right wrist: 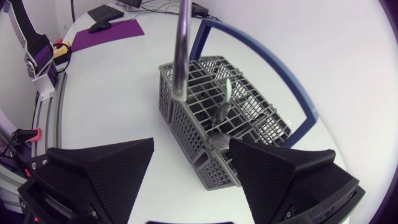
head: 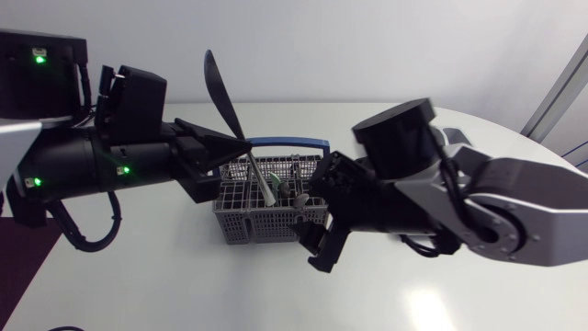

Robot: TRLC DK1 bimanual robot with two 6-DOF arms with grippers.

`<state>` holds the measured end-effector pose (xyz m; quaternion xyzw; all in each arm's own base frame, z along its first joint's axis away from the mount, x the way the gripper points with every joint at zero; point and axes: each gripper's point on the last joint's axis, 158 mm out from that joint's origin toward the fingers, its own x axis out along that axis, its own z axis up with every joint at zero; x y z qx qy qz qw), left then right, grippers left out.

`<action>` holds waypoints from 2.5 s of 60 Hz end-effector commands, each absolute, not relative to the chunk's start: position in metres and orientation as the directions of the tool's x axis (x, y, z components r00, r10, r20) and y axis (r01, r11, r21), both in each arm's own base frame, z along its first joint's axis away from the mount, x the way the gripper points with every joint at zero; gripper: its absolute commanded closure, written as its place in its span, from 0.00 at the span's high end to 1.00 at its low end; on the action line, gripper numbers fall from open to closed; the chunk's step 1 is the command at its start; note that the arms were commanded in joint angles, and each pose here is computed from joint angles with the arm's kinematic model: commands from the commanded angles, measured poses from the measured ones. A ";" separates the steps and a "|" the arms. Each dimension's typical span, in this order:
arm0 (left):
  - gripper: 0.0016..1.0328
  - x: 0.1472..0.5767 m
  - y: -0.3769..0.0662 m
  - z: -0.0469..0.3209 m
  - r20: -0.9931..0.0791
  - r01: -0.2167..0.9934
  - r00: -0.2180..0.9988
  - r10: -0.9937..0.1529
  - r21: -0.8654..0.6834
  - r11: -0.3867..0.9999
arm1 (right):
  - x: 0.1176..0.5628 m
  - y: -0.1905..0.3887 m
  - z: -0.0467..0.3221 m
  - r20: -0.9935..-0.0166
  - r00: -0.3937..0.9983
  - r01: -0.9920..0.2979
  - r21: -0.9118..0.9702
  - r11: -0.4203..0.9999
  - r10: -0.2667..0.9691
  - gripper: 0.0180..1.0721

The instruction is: Unload the cutlery basket into the drawer organizer.

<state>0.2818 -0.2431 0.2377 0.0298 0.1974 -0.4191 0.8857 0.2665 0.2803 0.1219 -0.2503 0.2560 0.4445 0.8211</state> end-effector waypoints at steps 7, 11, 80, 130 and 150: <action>0.11 0.269 -0.267 0.257 -0.347 0.867 0.413 -0.842 -0.131 0.480 | 0.257 0.255 0.142 -0.613 0.453 -0.862 -0.116 0.493 0.647 0.83; 0.11 0.267 -0.276 0.257 -0.347 0.887 0.362 -0.866 -0.159 0.434 | 0.253 0.250 0.146 -0.607 0.436 -0.868 -0.088 0.489 0.665 0.83; 0.11 0.236 -0.335 0.241 -0.366 0.944 0.072 -0.928 -0.274 0.181 | 0.220 0.267 0.176 -0.505 0.183 -0.934 0.178 0.309 0.844 0.15; 0.91 0.266 -0.319 0.253 -0.393 0.925 0.218 -0.893 -0.210 0.318 | 0.234 0.225 0.171 -0.555 0.279 -0.882 0.176 0.438 0.783 0.05; 0.93 0.263 -0.293 0.209 -0.583 0.893 0.362 -0.727 -0.008 0.450 | 0.315 0.106 0.165 -0.583 0.562 -0.672 0.092 0.735 0.587 0.05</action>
